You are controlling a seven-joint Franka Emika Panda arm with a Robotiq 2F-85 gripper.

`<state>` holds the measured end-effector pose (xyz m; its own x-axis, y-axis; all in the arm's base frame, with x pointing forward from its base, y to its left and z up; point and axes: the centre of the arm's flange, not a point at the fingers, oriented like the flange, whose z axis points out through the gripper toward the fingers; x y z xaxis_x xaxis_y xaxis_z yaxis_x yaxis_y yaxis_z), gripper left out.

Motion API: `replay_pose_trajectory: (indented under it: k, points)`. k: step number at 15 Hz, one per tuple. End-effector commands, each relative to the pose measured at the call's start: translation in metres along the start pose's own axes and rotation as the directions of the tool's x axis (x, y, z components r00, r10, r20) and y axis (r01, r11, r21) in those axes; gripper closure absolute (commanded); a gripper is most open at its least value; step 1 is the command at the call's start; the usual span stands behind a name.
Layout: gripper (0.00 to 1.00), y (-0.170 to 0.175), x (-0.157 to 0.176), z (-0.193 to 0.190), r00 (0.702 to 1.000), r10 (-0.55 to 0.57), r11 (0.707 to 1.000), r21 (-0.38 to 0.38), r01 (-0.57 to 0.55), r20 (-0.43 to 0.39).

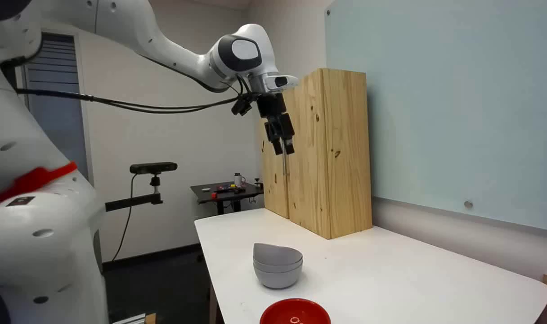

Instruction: Remove one grey bowl from the pile.

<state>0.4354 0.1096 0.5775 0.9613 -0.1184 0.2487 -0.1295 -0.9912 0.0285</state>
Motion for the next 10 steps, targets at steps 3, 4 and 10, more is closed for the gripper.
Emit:
replay_pose_trajectory:
  k: [3, 4, 10]
  points:
    - [0.00, -0.0001, 0.0002, 0.0063, 1.000, -0.001, 1.000, -0.003, 0.001, 0.013]
    - [0.00, -0.0001, 0.0003, 0.0066, 1.000, -0.001, 1.000, -0.003, 0.001, 0.014]
    - [0.00, -0.0001, 0.0003, 0.0066, 1.000, -0.001, 1.000, -0.003, 0.001, 0.014]
